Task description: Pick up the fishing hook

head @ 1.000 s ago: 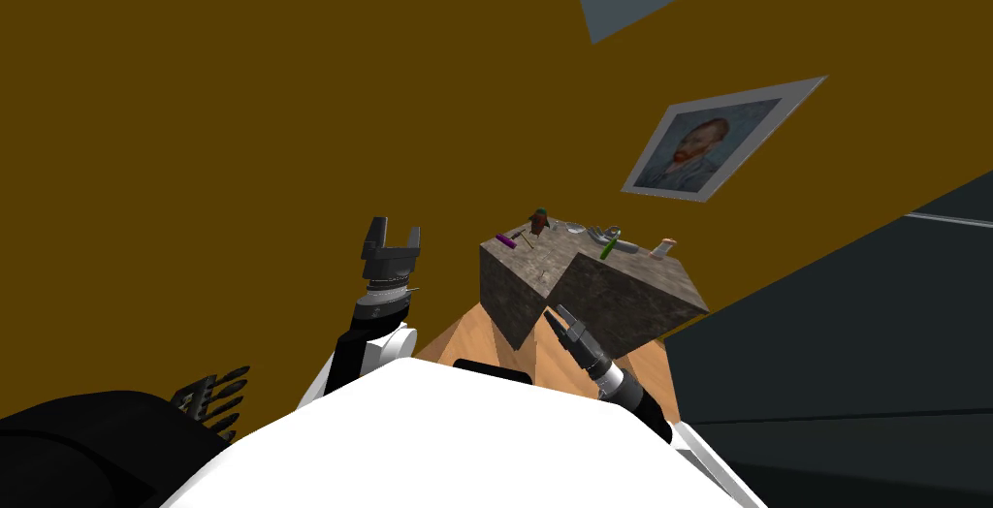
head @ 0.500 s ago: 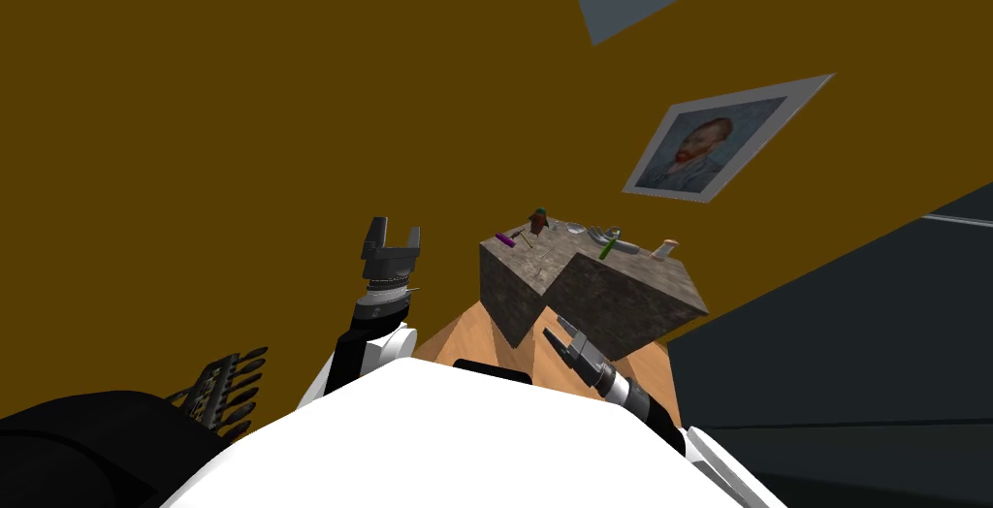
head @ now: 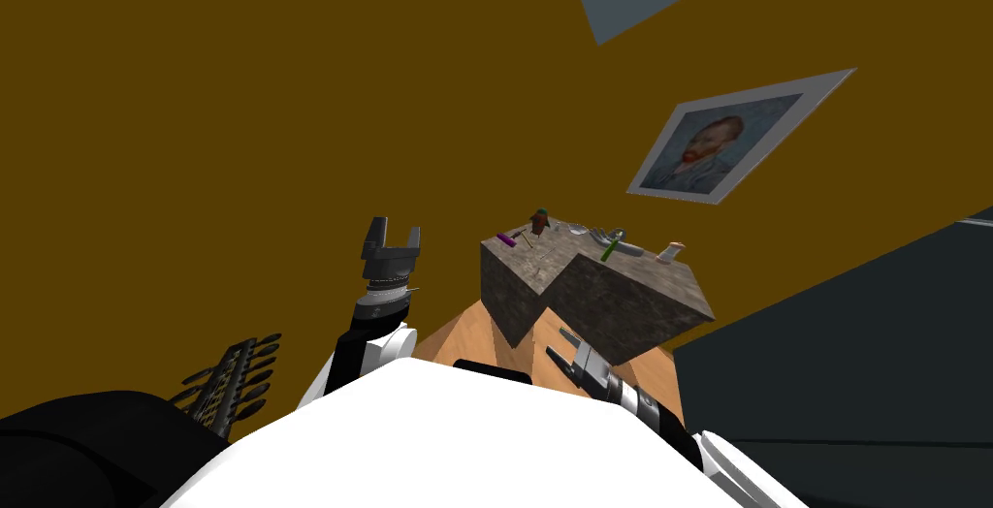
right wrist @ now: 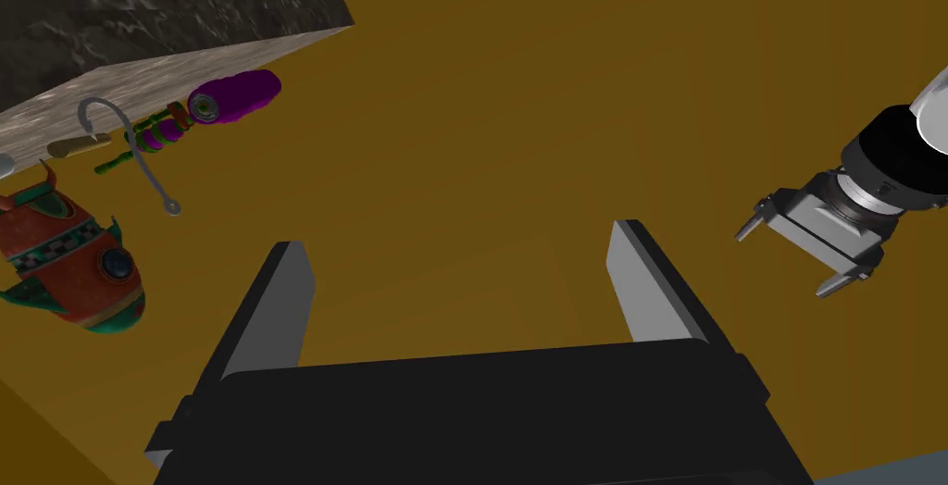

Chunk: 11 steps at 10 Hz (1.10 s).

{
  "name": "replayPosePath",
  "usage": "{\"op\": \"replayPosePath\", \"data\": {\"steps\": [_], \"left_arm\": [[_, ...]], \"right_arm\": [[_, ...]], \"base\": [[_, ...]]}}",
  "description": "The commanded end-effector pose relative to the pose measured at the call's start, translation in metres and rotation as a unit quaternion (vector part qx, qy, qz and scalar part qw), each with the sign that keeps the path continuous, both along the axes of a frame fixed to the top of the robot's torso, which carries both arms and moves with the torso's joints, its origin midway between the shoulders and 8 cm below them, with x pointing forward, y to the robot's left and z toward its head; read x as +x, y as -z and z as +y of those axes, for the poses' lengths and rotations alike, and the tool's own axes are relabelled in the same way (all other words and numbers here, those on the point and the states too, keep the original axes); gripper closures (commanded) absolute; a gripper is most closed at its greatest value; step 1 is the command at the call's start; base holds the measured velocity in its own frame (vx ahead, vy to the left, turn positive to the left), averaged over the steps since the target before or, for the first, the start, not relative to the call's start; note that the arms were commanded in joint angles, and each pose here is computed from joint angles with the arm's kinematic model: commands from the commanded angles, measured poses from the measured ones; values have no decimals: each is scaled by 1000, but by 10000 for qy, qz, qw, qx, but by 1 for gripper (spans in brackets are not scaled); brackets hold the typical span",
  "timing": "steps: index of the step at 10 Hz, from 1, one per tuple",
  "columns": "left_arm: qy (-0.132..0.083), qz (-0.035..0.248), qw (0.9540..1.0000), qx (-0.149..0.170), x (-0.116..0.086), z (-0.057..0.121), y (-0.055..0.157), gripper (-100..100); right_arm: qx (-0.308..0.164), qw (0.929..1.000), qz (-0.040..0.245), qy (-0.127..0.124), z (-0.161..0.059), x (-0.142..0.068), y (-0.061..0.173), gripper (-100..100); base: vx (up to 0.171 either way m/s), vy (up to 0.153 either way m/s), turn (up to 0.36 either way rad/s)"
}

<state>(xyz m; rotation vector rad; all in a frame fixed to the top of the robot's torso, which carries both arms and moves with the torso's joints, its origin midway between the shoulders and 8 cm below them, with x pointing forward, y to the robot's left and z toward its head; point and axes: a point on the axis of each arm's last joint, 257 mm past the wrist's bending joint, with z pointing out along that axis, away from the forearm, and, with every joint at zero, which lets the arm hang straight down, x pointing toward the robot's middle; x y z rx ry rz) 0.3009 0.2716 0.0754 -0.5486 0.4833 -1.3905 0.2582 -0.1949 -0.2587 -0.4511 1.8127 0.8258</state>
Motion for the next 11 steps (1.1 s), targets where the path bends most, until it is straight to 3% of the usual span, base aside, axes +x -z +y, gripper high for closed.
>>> {"op": "replayPosePath", "data": {"steps": [1, 8, 11], "left_arm": [[0, 0, 10000, 0, 0, 0, 0, 0], [0, 0, 10000, 0, 0, 0, 0, 0], [0, 0, 10000, 0, 0, 0, 0, 0]], "right_arm": [[-346, 9991, 63, -219, -8, -10, 13, -100], [-1304, 9881, 174, -802, -39, -27, 40, -100], [-2094, 9703, 159, -1204, -72, -30, 55, -100]], "base": [[6, -44, 107], [17, -24, 84], [64, -7, 189]]}}
